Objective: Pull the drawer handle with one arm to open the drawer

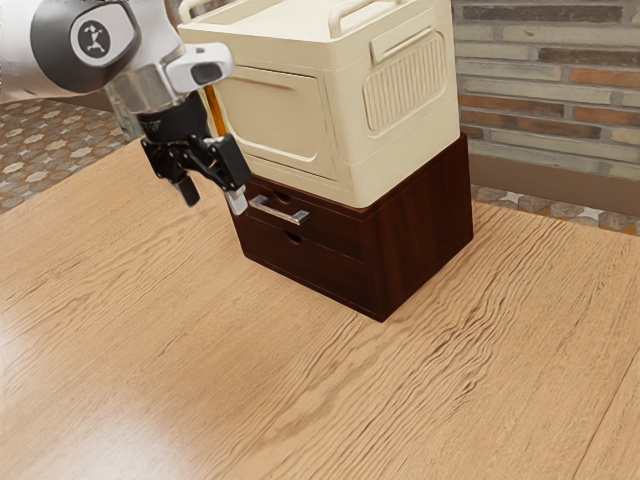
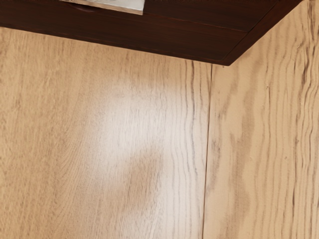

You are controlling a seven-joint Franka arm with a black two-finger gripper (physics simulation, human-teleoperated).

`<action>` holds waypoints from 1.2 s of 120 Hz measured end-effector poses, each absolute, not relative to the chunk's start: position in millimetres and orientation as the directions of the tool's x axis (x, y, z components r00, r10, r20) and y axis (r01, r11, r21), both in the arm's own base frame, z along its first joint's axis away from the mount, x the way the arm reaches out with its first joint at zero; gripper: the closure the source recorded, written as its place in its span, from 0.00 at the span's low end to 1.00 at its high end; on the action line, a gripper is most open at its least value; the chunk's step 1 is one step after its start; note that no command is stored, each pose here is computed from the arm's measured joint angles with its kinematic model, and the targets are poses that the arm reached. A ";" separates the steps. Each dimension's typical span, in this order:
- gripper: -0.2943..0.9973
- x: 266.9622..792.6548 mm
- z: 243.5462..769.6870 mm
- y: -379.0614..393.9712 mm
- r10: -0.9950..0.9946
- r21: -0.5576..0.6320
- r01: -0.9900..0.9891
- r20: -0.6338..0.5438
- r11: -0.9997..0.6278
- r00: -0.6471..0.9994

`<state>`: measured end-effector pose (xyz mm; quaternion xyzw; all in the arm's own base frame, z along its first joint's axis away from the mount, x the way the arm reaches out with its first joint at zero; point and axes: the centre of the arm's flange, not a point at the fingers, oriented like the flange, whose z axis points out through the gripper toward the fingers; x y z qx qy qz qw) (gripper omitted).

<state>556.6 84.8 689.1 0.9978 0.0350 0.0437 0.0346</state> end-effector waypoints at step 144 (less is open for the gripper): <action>0.25 616.9 600.3 139.3 0.988 0.361 0.926 0.137 -0.115 0.069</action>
